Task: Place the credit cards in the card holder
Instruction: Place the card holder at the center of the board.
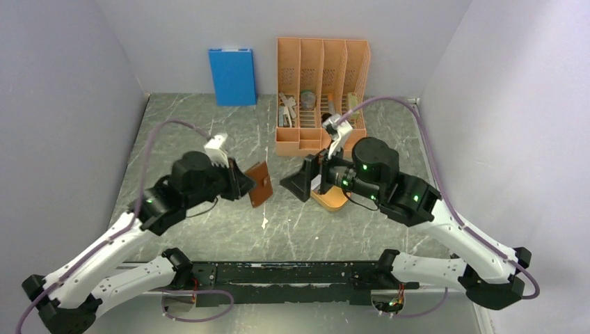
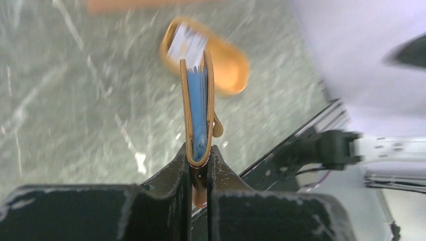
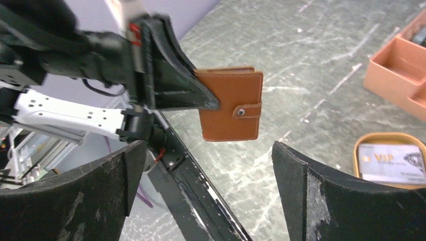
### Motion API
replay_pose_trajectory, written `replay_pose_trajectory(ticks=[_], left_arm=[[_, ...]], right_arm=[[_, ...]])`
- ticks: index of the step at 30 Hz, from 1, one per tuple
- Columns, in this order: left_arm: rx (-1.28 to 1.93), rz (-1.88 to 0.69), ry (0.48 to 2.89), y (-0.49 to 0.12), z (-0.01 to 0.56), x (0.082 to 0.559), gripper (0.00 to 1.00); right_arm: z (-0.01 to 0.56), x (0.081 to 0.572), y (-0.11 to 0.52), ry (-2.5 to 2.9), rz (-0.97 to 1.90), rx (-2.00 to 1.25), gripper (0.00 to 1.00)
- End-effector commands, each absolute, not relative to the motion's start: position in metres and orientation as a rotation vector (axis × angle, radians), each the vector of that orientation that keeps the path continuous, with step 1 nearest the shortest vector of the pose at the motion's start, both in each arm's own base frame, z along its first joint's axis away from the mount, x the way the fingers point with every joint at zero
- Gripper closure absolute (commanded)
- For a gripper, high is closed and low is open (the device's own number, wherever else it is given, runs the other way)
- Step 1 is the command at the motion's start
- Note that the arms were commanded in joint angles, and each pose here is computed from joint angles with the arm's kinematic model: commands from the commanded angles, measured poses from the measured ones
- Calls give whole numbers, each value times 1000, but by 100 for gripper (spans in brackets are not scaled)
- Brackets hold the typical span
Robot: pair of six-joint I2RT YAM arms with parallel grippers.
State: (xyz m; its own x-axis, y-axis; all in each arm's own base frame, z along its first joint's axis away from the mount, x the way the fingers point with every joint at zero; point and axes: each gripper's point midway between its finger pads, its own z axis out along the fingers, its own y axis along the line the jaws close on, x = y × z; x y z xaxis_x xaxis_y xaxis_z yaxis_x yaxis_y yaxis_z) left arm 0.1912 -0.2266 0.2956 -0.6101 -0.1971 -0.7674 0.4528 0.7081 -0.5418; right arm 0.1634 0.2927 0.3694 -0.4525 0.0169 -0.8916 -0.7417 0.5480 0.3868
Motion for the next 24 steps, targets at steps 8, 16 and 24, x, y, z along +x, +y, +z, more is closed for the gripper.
replay_pose_trajectory(ticks=[8, 16, 24], left_arm=[[171, -986, 2266, -250, 129, 185, 95], [100, -766, 2441, -228, 49, 196, 95], [-65, -478, 2480, -183, 43, 205, 15]], right_arm=[[294, 175, 270, 1906, 921, -406, 0], [271, 190, 269, 1956, 882, -263, 0], [261, 216, 235, 2023, 634, -31, 0]])
